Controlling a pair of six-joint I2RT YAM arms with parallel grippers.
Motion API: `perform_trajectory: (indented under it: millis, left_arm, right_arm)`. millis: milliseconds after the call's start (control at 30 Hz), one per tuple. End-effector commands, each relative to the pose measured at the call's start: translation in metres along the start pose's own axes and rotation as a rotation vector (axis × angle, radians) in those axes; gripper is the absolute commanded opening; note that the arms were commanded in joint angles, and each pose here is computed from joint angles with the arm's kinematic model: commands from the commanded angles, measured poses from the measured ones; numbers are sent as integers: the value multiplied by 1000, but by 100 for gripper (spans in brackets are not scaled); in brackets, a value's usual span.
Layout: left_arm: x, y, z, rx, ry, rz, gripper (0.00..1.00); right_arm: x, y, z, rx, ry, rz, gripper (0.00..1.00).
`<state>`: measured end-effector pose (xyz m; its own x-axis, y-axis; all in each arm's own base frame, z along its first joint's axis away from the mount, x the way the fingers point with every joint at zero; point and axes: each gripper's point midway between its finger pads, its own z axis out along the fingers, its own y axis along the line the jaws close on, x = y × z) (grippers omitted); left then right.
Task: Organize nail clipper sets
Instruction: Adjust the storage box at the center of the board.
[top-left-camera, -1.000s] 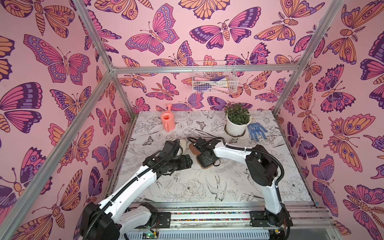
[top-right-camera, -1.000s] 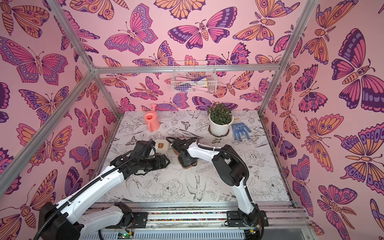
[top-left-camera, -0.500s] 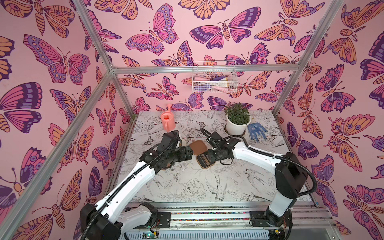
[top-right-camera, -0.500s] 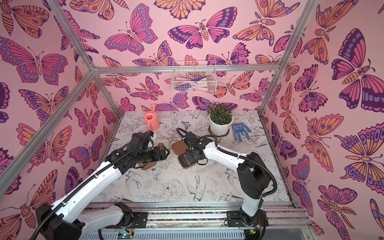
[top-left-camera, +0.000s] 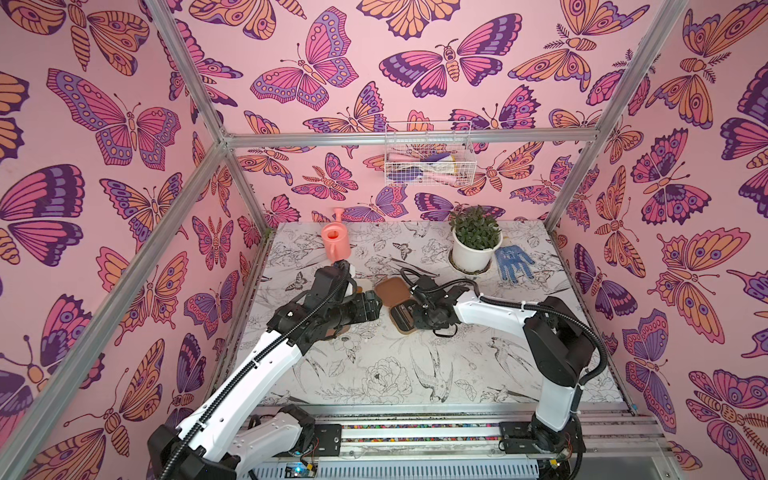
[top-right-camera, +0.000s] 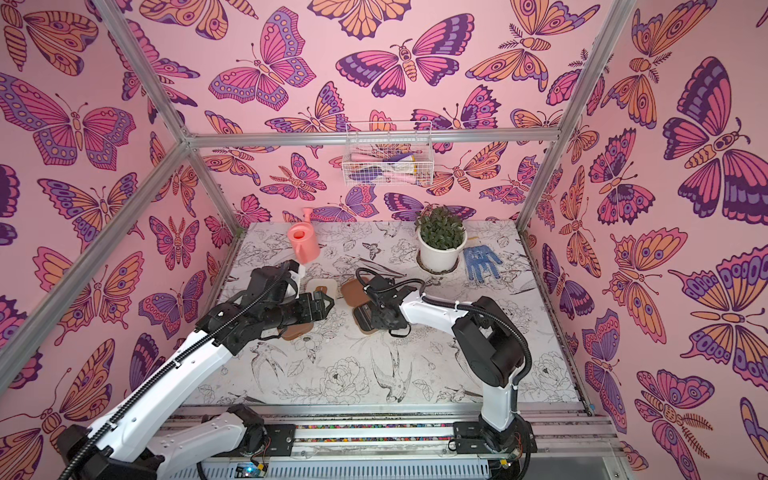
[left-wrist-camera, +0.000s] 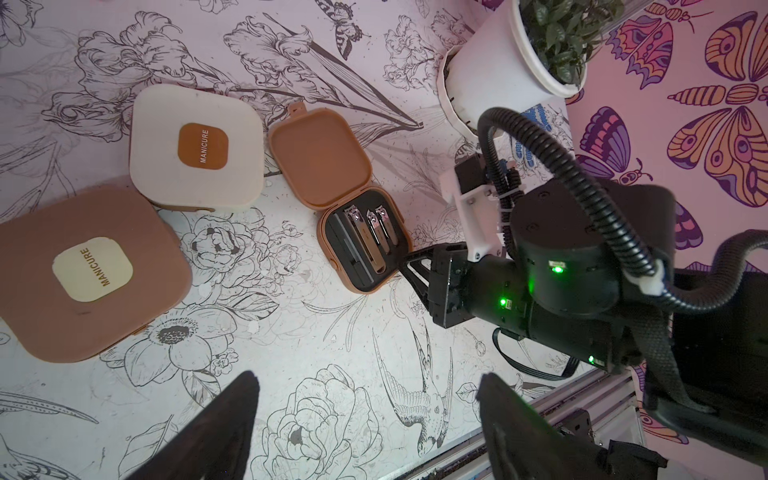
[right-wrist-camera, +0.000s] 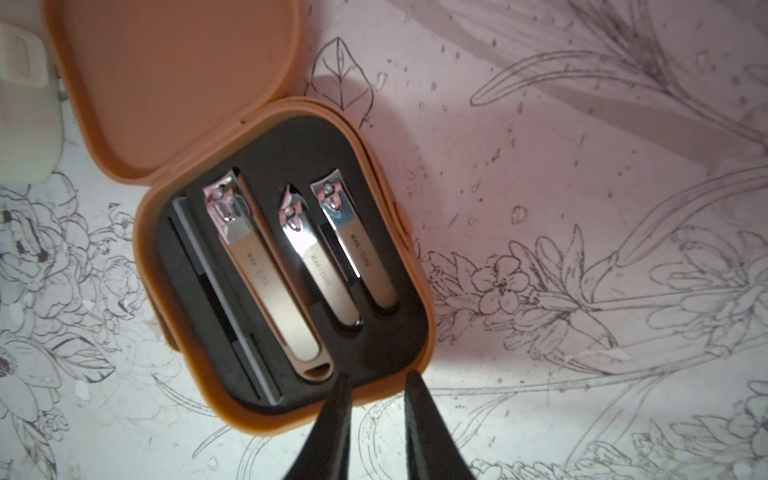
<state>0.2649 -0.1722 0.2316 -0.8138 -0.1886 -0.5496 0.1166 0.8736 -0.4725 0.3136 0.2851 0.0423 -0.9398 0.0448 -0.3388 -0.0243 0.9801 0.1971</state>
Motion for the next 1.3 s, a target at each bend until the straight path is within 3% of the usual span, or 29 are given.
perform_trajectory:
  millis: [0,333,733,867,1267]
  left_arm:
    - [5,5,1,-14,20,13,84]
    - [7,3,-3,5,22,31,84]
    - [6,3,-2,7,24,36,85]
    - [8,2,0,16,38,39,84]
    - [36,15,12,12,117,22,84]
  right_arm:
    - [-7,-10,4,38,-31,60,23]
    - [-13,-28,12,105,-32,73,22]
    - [-16,-32,17,115,-11,43,8]
    - [-25,-39,8,130,25,-59,0]
    - [-43,-85,-6,127,166,-608,0]
